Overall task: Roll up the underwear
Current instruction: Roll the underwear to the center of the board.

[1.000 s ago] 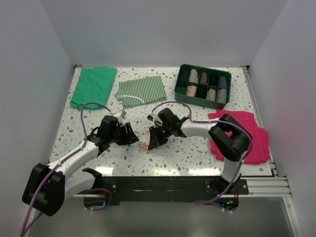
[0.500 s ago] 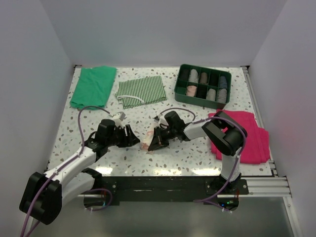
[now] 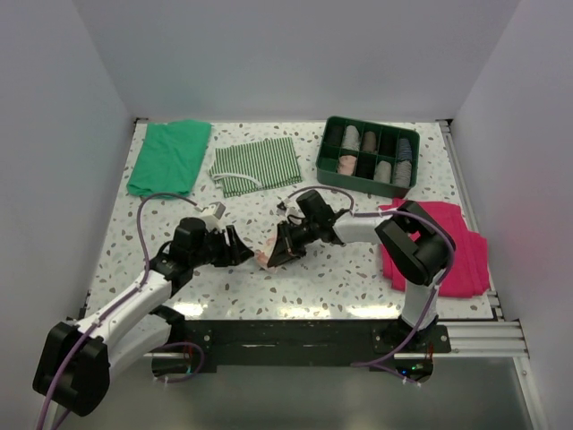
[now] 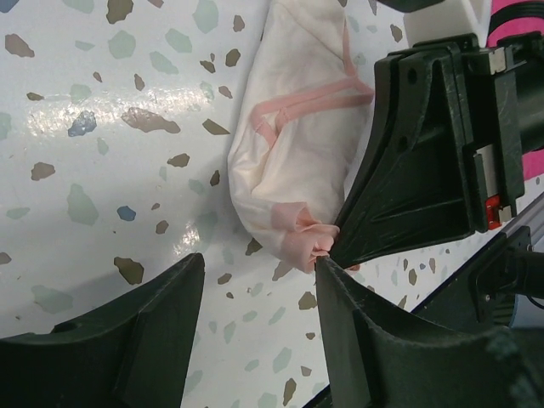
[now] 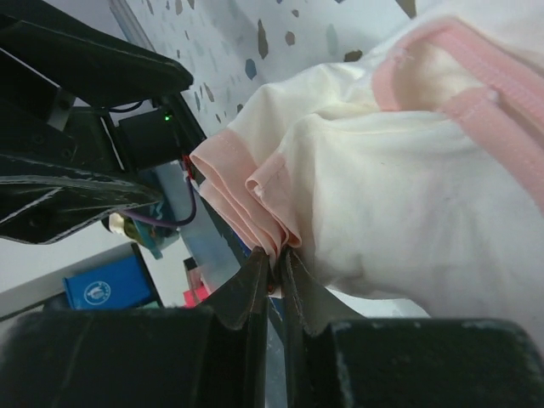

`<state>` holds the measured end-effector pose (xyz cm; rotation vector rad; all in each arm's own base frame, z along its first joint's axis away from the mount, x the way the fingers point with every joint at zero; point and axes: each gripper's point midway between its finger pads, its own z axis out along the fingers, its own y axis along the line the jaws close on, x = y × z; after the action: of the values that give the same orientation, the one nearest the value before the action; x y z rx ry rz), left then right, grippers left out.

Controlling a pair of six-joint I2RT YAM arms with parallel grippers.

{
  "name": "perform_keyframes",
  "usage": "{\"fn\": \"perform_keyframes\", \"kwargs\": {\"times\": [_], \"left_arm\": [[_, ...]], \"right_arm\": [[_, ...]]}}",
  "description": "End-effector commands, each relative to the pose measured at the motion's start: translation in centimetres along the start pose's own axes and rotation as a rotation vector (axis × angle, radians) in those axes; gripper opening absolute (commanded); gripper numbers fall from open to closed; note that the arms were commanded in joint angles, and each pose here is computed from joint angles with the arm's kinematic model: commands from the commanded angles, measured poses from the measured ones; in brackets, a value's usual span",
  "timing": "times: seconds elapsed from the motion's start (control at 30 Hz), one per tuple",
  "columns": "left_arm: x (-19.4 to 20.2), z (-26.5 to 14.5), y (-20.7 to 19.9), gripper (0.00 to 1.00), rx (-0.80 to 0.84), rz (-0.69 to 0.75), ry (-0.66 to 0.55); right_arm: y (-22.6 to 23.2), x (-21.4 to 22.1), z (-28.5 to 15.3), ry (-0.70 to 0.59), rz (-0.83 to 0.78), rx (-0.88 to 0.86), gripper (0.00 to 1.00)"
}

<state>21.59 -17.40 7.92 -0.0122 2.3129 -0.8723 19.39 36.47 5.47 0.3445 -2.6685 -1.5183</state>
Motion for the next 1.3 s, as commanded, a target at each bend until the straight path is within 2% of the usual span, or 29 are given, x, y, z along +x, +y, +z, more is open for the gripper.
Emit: {"fn": "perform_keyframes", "kwargs": {"times": [0.0, 0.37, 0.63, 0.77, 0.87, 1.07, 1.27], "left_arm": [[-0.4, 0.0, -0.4, 0.6, 0.028, 0.016, -0.019], [-0.5, 0.3, -0.6, 0.6, 0.044, 0.021, -0.012], [-0.4, 0.5, -0.5, 0.61, 0.042, 0.019, -0.007], [-0.2, 0.6, -0.5, 0.61, 0.044, 0.017, 0.005], [-0.3, 0.6, -0.6, 0.61, 0.046, 0.024, 0.004], [-0.3, 0.6, -0.5, 0.61, 0.042, 0.017, 0.002], [-0.9, 0.9, -1.2, 0.61, 0.067, 0.035, -0.008]], "right_arm": [[1.6, -0.2, -1.4, 0.03, -0.059, 0.024, 0.0], [-1.8, -3.1, -1.7, -0.01, -0.046, 0.124, 0.0], [-2.0, -2.6, -2.0, 0.016, -0.057, 0.123, 0.0], [-2.6, -0.3, -2.0, 0.056, 0.018, 0.081, 0.0], [-0.7, -0.2, -2.5, 0.028, -0.032, 0.002, 0.0], [1.5, -0.2, -5.7, -0.039, -0.196, 0.082, 0.0], [1.3, -0.6, -5.6, -0.049, -0.205, 0.098, 0.0]]}}
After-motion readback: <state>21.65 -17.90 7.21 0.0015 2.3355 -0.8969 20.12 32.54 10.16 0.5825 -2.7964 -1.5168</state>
